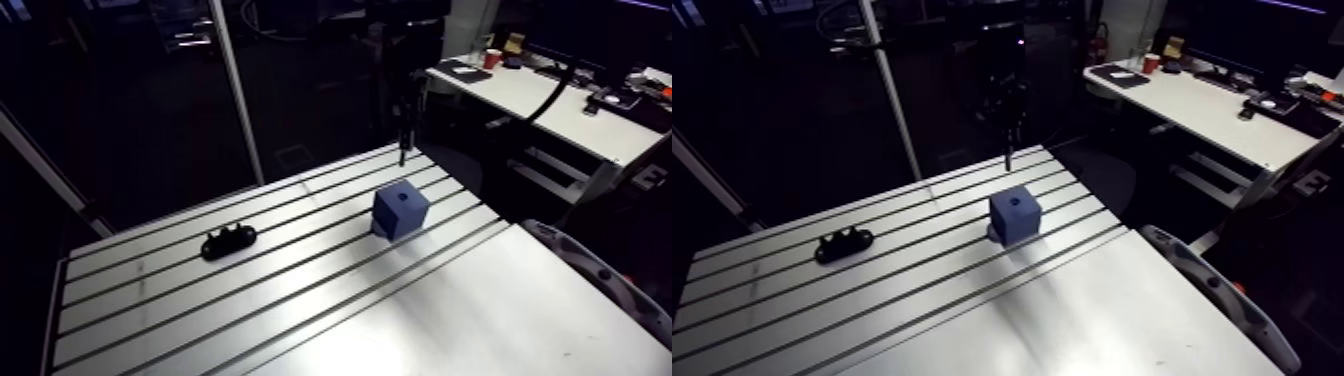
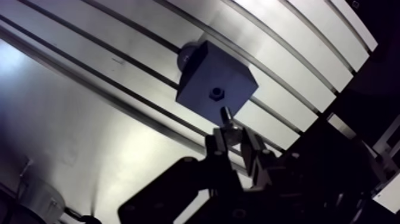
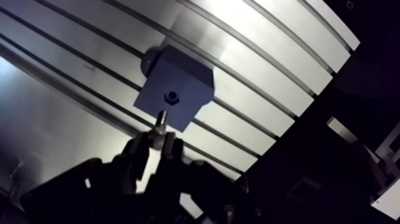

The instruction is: Pick up the M10 bolt and insert it into the hex recess until seated.

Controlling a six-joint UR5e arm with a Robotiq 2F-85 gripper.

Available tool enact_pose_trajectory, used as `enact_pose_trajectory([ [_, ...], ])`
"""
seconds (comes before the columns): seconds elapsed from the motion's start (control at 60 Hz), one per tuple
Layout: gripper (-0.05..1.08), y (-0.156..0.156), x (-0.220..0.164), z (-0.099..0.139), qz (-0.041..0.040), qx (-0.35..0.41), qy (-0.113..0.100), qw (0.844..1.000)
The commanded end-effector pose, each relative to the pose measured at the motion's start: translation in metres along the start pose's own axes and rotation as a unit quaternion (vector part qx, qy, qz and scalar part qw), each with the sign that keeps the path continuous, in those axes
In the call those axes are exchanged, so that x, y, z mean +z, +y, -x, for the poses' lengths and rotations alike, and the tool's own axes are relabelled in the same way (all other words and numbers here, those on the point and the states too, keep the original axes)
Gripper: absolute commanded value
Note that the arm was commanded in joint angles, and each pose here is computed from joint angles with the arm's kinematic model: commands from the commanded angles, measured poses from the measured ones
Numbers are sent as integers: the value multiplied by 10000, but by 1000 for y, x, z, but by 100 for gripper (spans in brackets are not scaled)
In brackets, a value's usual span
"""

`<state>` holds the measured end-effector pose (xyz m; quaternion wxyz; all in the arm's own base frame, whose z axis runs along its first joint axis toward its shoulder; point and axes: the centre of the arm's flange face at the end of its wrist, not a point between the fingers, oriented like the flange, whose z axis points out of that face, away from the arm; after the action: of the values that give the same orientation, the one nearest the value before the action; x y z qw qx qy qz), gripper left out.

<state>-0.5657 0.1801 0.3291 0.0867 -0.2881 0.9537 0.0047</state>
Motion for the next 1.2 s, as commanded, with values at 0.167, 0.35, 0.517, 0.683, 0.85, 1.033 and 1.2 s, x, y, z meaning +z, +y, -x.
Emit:
enact_pose_trajectory([
  [0.167,89,-2,25,16,-80,126,-20,9999],
  [0.35,89,-4,32,15,-28,128,-3,9999],
  [0.517,90,-7,38,15,-49,124,-15,9999],
  [0.683,90,-3,40,13,60,126,41,9999],
  [0.85,90,-3,43,12,74,58,46,9999],
  [1.033,90,-3,46,11,105,47,61,9999],
  [1.2,90,-4,48,11,94,46,62,9999],
])
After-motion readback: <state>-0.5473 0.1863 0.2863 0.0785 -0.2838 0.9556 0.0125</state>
